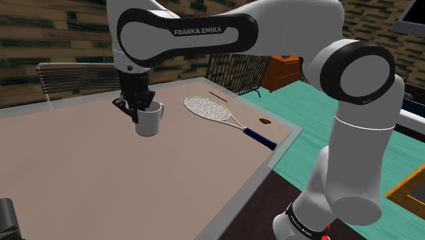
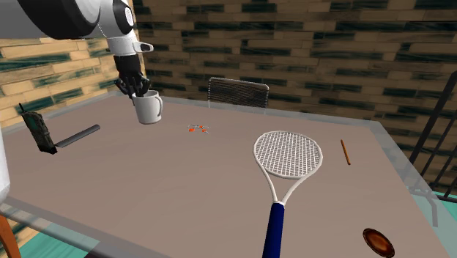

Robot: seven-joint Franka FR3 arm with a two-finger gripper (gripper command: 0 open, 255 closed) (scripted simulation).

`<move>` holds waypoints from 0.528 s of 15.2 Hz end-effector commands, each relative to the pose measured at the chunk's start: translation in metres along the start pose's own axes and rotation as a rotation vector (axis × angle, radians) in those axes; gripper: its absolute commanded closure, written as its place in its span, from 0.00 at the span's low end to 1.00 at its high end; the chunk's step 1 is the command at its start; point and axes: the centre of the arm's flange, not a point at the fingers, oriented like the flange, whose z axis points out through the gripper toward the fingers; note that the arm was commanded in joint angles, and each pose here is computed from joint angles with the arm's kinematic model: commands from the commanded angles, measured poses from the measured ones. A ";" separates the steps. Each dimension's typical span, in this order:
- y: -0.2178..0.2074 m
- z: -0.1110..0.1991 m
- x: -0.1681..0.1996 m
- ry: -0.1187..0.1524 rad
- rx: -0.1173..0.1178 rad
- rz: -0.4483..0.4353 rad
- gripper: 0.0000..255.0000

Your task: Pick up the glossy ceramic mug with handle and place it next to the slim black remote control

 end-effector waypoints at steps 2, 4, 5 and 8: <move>-0.038 0.007 -0.006 0.001 0.000 0.002 1.00; -0.064 0.009 -0.009 0.001 0.000 0.002 1.00; -0.077 0.011 -0.011 0.001 0.000 0.002 1.00; -0.116 0.015 -0.016 0.001 0.000 0.002 1.00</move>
